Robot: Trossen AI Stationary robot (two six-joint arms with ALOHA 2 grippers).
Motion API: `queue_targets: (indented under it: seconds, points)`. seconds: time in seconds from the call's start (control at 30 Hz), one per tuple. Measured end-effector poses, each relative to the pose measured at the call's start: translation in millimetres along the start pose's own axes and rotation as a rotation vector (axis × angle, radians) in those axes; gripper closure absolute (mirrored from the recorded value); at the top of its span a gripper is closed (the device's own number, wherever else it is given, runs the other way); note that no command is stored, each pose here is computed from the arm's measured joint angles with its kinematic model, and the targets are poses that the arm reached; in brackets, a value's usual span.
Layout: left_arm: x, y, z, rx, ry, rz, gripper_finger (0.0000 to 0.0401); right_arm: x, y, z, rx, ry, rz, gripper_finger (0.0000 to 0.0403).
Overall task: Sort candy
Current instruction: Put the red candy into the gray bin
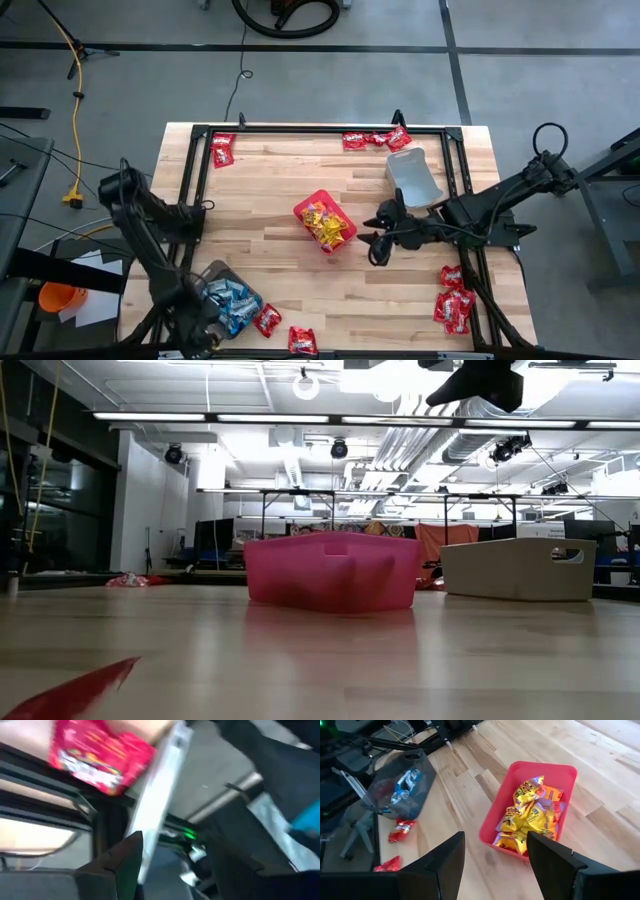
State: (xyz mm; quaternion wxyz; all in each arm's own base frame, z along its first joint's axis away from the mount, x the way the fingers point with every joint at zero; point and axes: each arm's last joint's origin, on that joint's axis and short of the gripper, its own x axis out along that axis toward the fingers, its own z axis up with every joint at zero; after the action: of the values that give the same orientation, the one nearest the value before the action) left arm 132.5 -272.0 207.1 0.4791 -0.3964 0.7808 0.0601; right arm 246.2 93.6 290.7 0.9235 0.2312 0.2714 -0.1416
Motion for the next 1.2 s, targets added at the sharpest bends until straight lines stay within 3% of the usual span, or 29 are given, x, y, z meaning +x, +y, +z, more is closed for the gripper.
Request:
queue_targets:
  seconds: [0.23, 0.63, 0.83, 0.93, 1.13, 1.2]
  points:
    - [29.7, 6.4, 14.1, -0.044, -0.067, 0.141, 0.0199, 2.1, -2.8, 2.6, -0.006, 0.017, 0.009, 0.0197]
    - [49.5, 17.8, 18.9, -0.048, -0.191, 0.257, 0.0199, 3.0, -3.9, 3.4, -0.001, 0.031, 0.019, 0.0197]
    - [56.3, 18.9, 20.5, -0.042, -0.187, 0.279, 0.0202, 3.0, -3.9, 3.4, -0.001, 0.031, 0.019, 0.0197]
    - [60.1, 20.4, 20.9, -0.011, -0.184, 0.297, 0.0231, 3.0, -3.9, 3.4, -0.001, 0.031, 0.019, 0.0197]
    - [57.3, 20.1, 17.5, 0.069, -0.171, 0.282, 0.0376, 3.0, -3.9, 3.4, -0.001, 0.03, 0.018, 0.0197]
    - [50.5, 18.0, 13.0, 0.105, -0.165, 0.247, 0.0388, 3.0, -4.0, 3.3, -0.002, 0.031, 0.017, 0.0197]
